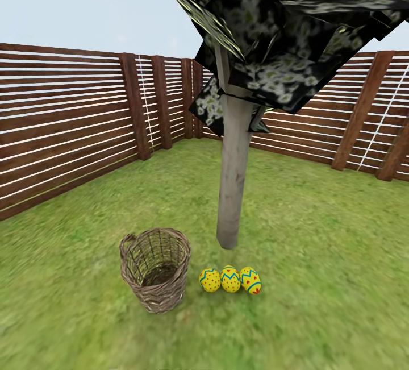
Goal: Take the three Easter eggs out of the wicker basket on the lawn in the garden, then place them on the lawn next to a single tree (choose any tree) so that all three eggs are next to the same tree and none are left in the basket.
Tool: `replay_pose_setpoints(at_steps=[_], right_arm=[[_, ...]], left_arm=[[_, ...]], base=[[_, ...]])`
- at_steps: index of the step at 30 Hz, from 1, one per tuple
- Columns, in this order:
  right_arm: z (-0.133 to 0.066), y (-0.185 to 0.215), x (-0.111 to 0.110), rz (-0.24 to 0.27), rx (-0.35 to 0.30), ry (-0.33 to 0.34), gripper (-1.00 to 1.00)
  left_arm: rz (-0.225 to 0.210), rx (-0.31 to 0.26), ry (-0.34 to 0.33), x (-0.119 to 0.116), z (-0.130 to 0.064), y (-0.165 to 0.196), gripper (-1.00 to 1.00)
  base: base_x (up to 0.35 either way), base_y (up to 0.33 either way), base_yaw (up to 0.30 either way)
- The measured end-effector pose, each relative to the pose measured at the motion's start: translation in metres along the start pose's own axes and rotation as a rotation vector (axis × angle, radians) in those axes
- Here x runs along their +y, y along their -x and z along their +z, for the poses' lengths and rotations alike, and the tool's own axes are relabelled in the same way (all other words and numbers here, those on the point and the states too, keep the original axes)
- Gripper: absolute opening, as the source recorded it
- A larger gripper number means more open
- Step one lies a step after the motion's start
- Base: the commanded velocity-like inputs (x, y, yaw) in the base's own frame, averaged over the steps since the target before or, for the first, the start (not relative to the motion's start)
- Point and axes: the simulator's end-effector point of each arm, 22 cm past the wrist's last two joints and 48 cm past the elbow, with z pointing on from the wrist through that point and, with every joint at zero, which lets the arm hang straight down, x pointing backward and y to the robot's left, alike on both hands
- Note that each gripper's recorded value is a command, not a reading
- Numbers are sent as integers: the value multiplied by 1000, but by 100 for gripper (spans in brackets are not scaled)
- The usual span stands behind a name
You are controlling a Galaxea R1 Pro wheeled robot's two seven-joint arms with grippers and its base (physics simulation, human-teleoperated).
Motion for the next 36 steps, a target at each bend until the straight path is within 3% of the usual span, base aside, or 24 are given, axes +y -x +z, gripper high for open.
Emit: replay_pose_setpoints(at_steps=[6,11,14,28,36], right_arm=[[1,-5,0,-1,14,2,100],[2,-9,0,-2,24,1,100],[3,-12,-1,-3,29,1,100],[6,-21,-5,-7,50,-4,100],[6,-36,9,-10,70,35,100]], left_arm=[[-9,31,29,14,2,-14,100],[-28,47,110,66,-3,-16,100],[-32,55,128,78,-4,-20,100],[-33,77,138,83,-1,-29,100],[-34,90,144,85,1,-34,100]], base=[[0,0,74],[0,0,78],[0,0,24],[0,0,1],[0,0,0]])
